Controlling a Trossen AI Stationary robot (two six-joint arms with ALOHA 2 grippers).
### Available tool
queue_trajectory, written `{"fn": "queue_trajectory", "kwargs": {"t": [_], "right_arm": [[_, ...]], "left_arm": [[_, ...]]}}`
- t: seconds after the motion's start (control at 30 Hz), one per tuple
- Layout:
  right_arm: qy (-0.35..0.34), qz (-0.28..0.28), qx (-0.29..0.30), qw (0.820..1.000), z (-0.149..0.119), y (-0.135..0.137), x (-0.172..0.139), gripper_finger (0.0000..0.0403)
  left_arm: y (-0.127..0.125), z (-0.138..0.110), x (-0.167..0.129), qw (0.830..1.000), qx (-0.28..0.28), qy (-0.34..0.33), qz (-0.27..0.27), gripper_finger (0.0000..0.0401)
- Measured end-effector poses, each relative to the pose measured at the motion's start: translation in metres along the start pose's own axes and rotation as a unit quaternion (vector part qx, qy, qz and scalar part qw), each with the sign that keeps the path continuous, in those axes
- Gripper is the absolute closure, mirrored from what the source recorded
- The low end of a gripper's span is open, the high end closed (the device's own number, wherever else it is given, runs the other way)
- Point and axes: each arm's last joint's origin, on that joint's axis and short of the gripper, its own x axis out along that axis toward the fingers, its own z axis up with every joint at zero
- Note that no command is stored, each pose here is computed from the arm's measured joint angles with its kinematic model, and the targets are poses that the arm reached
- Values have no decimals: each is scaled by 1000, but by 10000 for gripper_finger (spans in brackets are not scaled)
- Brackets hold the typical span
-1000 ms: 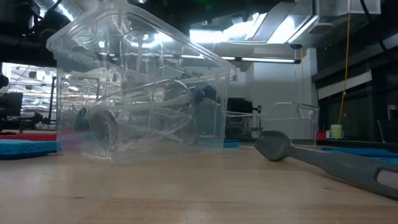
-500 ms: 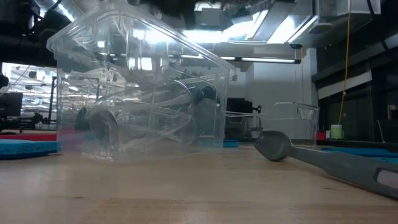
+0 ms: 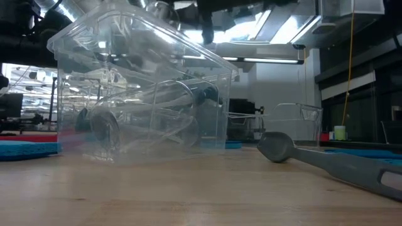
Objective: Pick & Place Kitchen Sink Supplies
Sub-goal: Put the liquid dispenser bottle into the white bin
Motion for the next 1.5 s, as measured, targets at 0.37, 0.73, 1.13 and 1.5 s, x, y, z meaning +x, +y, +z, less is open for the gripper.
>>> {"fn": "queue_trajectory", "kwargs": {"t": [0.37, 0.73, 1.13, 1.5], "right_arm": [[-143, 11, 87, 986, -65, -7, -41, 266], [-130, -26, 32, 991, -72, 15, -26, 266], [-96, -39, 43, 994, -90, 14, 0, 240], [-15, -63, -99, 993, -90, 19, 9, 193]], "left_arm": [[0, 0, 0, 1000, 0, 0, 0, 150], [0, 0, 0, 1000, 0, 0, 0, 150], [0, 0, 0, 1000, 0, 0, 0, 150], [0, 0, 0, 1000, 0, 0, 0, 150]]}}
